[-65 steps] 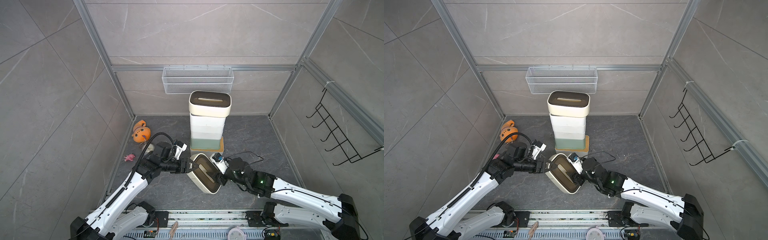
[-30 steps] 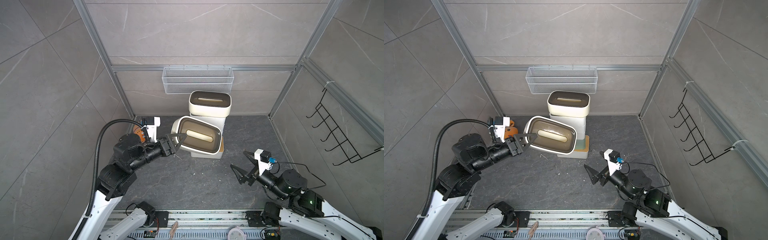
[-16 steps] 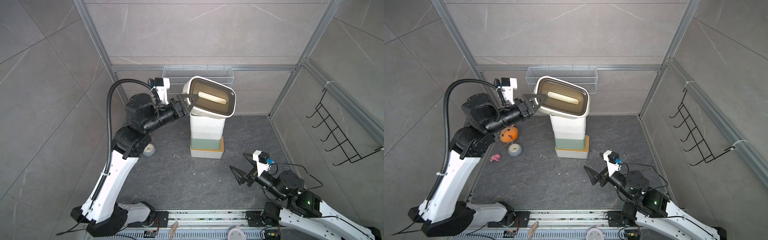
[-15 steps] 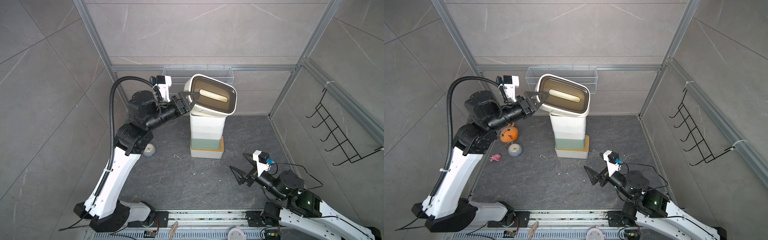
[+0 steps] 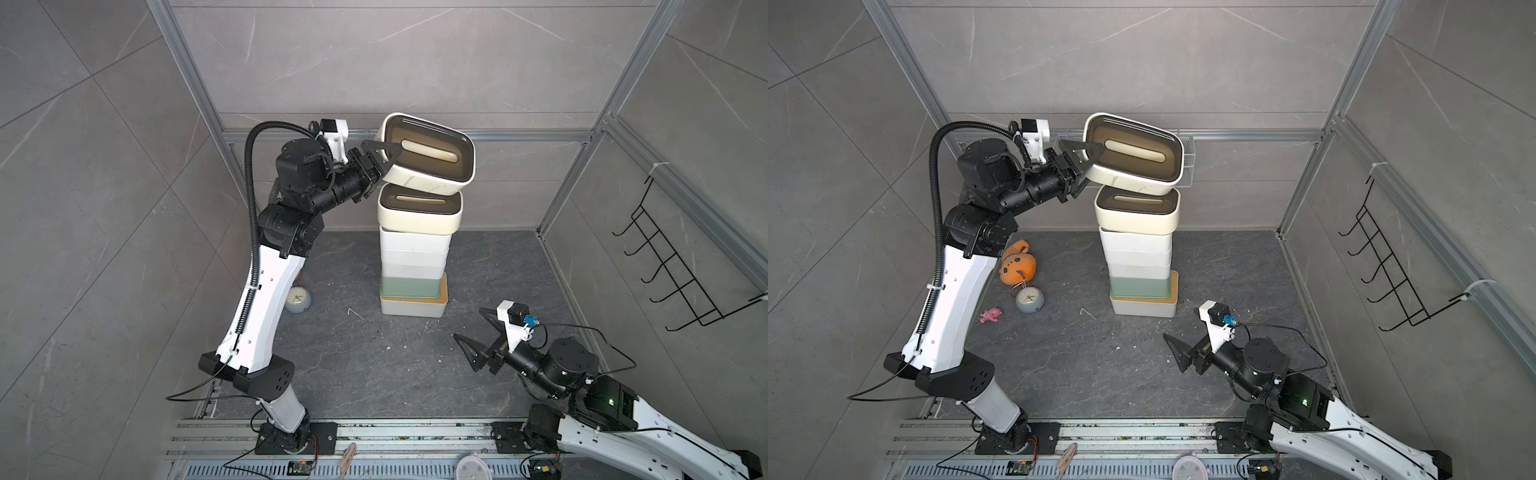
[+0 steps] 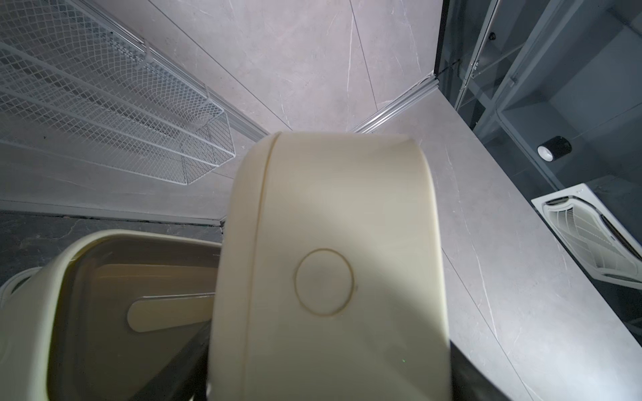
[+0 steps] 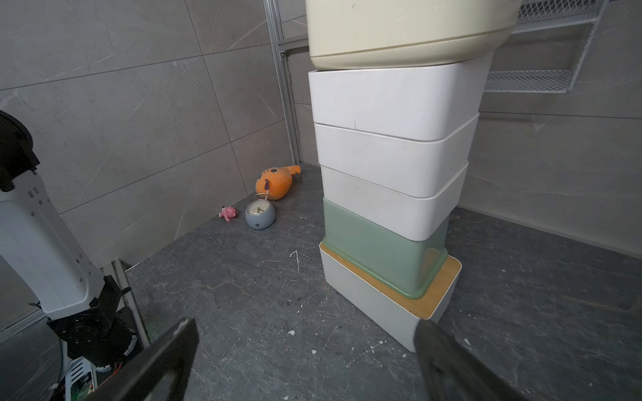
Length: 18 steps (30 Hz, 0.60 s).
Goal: Stack the tissue boxes
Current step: Place the tissue box at the tissue box.
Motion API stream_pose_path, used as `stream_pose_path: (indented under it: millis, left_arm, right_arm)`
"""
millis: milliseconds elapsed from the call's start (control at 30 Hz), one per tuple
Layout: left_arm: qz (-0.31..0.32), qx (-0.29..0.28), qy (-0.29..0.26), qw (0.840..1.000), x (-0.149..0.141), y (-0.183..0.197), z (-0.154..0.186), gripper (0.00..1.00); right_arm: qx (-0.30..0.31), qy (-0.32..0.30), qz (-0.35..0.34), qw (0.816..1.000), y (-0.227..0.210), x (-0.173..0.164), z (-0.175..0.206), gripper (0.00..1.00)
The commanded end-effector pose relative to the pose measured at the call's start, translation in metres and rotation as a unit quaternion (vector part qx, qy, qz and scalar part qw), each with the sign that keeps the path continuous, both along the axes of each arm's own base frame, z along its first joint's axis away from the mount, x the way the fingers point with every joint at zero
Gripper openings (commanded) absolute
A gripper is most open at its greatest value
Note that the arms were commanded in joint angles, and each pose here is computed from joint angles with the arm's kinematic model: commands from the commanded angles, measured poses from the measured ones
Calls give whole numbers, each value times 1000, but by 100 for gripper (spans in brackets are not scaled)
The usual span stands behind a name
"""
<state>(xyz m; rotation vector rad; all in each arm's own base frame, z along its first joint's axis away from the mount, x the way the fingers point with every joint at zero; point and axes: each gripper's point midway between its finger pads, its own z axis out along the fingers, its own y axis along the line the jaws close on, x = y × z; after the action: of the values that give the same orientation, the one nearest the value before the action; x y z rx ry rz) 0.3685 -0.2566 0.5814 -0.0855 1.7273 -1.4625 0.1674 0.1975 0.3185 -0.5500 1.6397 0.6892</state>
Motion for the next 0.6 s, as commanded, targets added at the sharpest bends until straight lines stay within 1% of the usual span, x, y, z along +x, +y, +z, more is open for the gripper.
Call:
stream_pose_path:
  millis: [0,167,367,567]
  left_arm:
    - [-18,-45,-22,999,-12,8,34,64]
    - [-22,-41,0,999,-2,6,25,64]
    - [-28,-31,34,999,9,0,5,64]
    - [-39,-26,51,998,16,-7,-9,64]
  right_arm:
    - [15,2,3,1000,-2,-4,10,100]
    - [12,10,11,1000,2,-4,6,100]
    - [15,16,9,1000,4,-2,3,100]
    - [15,18,-4,1000,-1,0,1,100]
